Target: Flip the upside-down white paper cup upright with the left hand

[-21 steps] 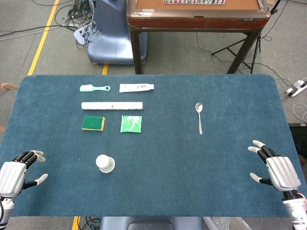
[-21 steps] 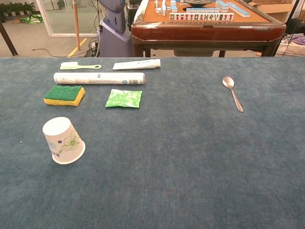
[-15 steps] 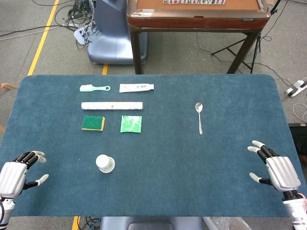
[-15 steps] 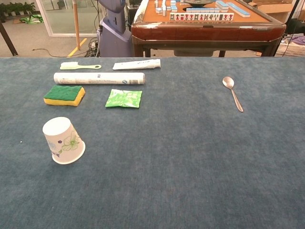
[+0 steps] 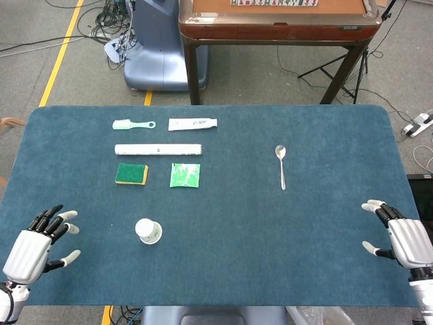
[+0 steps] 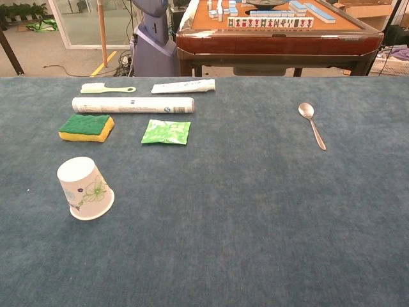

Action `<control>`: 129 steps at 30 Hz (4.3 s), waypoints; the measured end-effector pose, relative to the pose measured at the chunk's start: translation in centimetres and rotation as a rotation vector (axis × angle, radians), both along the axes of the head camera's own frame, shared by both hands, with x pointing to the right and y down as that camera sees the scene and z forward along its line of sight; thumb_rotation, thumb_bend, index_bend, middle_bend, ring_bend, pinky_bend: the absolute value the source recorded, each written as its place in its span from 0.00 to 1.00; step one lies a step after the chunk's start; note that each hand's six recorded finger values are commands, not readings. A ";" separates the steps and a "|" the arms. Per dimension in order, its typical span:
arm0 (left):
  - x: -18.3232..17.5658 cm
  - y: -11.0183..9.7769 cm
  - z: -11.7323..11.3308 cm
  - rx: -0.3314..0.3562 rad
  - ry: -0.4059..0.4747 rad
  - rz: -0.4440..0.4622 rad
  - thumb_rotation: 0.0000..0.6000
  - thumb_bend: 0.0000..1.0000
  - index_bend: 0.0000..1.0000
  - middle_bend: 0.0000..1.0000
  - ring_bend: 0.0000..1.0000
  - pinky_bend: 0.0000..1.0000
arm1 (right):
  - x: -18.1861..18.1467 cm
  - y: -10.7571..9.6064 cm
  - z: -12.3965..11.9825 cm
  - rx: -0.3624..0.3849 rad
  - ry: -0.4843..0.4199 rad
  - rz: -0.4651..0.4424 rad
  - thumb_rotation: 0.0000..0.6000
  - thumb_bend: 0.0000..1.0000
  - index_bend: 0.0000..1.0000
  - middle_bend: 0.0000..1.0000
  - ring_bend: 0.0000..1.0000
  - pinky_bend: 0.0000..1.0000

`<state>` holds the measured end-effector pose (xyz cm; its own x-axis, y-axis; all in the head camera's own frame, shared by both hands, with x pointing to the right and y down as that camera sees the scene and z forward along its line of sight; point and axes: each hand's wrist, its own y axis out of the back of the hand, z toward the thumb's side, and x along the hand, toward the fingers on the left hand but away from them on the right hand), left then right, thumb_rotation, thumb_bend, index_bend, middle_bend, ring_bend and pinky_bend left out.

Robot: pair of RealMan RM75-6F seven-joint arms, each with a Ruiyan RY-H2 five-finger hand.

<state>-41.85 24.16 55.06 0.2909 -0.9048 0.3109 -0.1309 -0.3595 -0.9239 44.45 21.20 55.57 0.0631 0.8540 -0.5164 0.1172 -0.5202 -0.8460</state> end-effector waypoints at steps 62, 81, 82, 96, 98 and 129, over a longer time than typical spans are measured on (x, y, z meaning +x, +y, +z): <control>15.5 -3.2 8.1 -0.136 -0.325 0.371 1.00 0.14 0.30 0.00 0.00 0.05 | 3.2 -1.0 -4.7 0.069 0.058 0.118 1.00 0.00 0.27 0.29 0.27 0.57; 15.2 -3.3 9.1 -0.152 -0.339 0.356 1.00 0.20 0.37 0.00 0.00 0.05 | 3.1 -0.9 -4.7 0.058 0.041 0.115 1.00 0.00 0.26 0.29 0.27 0.57; 15.2 -3.3 9.1 -0.153 -0.340 0.355 1.00 0.20 0.39 0.00 0.00 0.05 | 3.0 -0.9 -4.7 0.057 0.040 0.115 1.00 0.00 0.26 0.29 0.27 0.57; 14.4 -3.5 9.0 -0.192 -0.281 0.295 1.00 0.21 0.53 0.00 0.00 0.05 | 3.1 -0.9 -4.7 0.053 0.034 0.115 1.00 0.00 0.27 0.29 0.27 0.57; 14.0 -3.7 8.8 -0.196 -0.268 0.277 1.00 0.21 0.53 0.00 0.00 0.05 | 3.0 -0.9 -4.6 0.051 0.033 0.113 1.00 0.00 0.27 0.29 0.27 0.57; 10.7 -5.6 10.3 -0.471 0.397 -0.187 1.00 0.21 0.58 0.00 0.00 0.05 | 2.6 -0.7 -4.3 0.029 0.026 0.103 1.00 0.00 0.27 0.29 0.27 0.57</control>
<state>-31.12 18.53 65.34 0.3162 -0.7442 0.5885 -0.5303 -0.6529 -0.5408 47.08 20.53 51.25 -0.0388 0.8700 -0.4916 0.1468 -0.4816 -0.8640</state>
